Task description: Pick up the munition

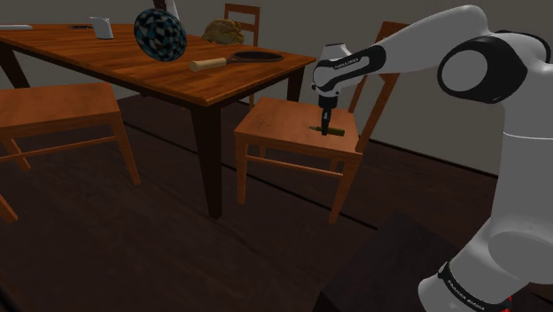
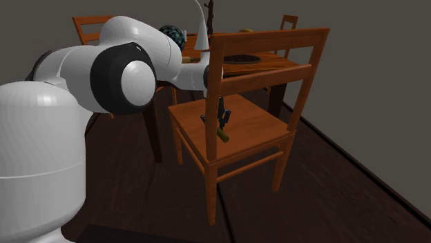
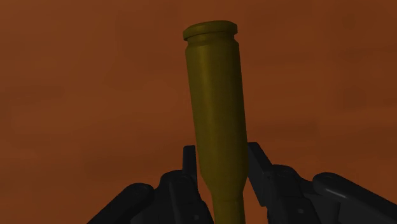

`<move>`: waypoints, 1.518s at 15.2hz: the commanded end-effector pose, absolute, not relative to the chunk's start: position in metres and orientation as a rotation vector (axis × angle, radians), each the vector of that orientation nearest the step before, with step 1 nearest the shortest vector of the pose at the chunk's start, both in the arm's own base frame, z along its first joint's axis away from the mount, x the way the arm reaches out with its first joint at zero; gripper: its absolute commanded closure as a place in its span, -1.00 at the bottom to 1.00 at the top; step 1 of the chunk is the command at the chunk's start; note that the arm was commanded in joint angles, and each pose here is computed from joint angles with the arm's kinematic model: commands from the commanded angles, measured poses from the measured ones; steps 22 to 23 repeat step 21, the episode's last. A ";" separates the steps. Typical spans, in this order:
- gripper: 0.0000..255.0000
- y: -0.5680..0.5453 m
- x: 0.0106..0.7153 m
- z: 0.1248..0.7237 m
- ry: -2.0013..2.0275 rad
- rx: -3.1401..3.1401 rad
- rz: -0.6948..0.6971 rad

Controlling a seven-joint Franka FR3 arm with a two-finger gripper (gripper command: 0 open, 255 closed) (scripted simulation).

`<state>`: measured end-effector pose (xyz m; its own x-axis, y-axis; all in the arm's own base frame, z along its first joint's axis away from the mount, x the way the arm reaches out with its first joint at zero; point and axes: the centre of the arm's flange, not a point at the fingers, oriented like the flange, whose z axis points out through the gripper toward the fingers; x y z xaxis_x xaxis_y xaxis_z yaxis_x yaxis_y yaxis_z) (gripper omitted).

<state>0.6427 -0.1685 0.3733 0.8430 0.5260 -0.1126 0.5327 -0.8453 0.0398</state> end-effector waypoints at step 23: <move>1.00 -0.169 0.642 0.450 0.846 2.951 -0.158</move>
